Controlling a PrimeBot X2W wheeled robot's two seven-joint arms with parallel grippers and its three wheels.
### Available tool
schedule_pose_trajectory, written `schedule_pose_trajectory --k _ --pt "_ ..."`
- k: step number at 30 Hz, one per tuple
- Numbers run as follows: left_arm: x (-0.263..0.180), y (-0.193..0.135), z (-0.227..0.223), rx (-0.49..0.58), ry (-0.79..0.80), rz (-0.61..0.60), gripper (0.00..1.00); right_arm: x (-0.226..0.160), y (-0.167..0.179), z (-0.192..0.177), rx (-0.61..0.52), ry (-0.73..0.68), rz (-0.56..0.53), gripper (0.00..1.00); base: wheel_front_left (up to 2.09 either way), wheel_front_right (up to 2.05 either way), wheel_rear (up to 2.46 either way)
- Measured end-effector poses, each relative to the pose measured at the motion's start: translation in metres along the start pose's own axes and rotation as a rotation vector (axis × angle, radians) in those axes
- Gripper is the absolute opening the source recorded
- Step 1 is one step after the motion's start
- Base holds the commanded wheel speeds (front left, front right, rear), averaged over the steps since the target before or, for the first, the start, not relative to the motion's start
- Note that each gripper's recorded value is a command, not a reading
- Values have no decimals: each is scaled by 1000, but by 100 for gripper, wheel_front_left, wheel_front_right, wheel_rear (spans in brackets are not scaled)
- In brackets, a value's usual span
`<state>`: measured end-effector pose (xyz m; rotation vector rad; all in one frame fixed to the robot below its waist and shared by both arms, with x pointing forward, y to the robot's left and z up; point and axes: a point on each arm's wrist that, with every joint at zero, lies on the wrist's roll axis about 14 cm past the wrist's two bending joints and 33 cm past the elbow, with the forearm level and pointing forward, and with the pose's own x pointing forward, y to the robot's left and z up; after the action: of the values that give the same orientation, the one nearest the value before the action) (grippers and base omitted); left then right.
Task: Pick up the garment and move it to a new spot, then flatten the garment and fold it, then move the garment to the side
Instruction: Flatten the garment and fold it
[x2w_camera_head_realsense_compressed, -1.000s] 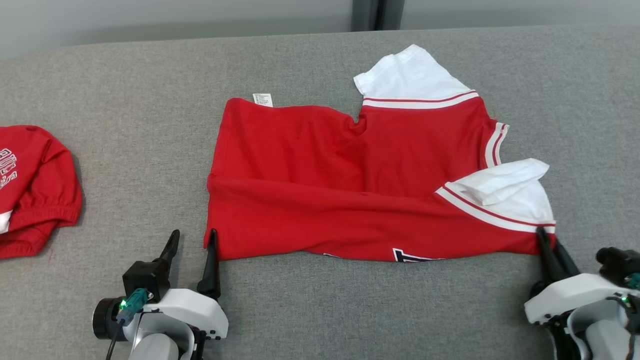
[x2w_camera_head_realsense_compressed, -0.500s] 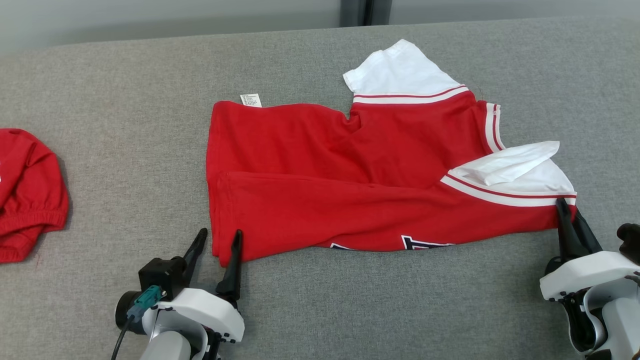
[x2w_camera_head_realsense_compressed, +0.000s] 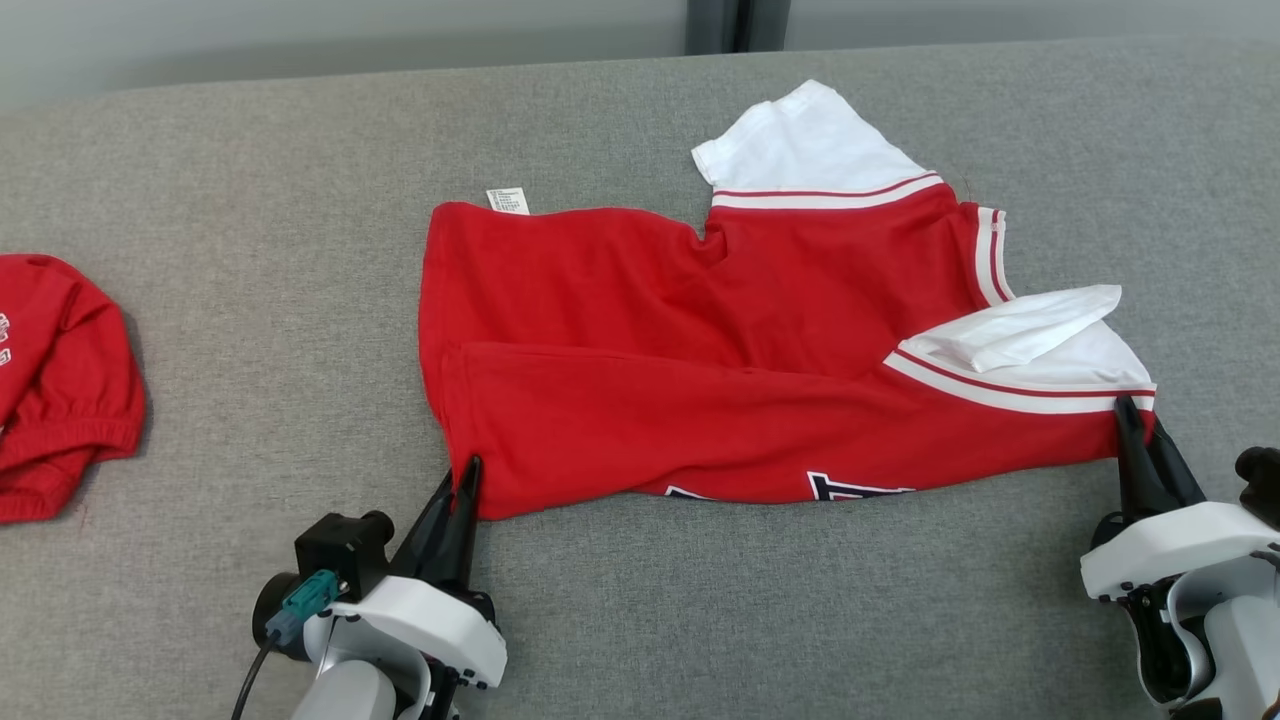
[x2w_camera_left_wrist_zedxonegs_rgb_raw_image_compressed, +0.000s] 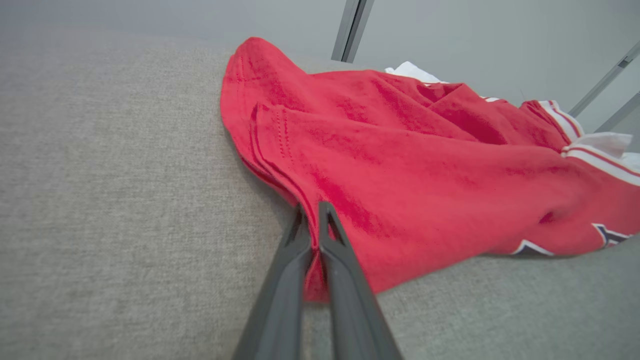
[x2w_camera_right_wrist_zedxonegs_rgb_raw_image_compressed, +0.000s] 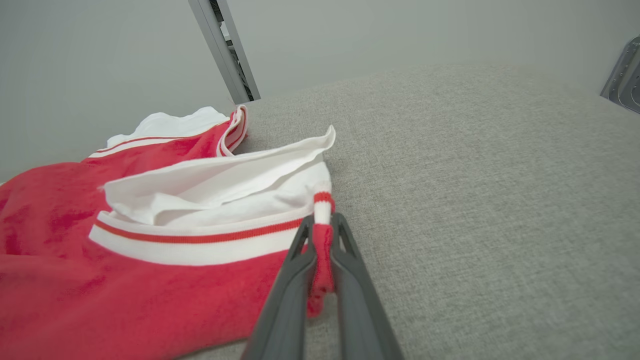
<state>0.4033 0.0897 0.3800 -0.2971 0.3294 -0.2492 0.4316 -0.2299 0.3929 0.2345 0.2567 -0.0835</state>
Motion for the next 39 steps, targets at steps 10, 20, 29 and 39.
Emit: schedule_pose_trajectory --k 10,20,29,39 --pt "-32 11 13 15 -56 54 0 -16 -1 13 23 -41 -13 0 0 0 0" --pt "-82 26 -5 -6 -42 148 0 -53 5 -2 41 -13 8 0 0 0 0" --pt "-107 34 -34 -25 28 203 27 -71 3 -28 39 54 12 0 0 0 0" --pt "-96 44 -36 25 61 248 100 -53 2 -20 31 39 -5 100 0 0 0"
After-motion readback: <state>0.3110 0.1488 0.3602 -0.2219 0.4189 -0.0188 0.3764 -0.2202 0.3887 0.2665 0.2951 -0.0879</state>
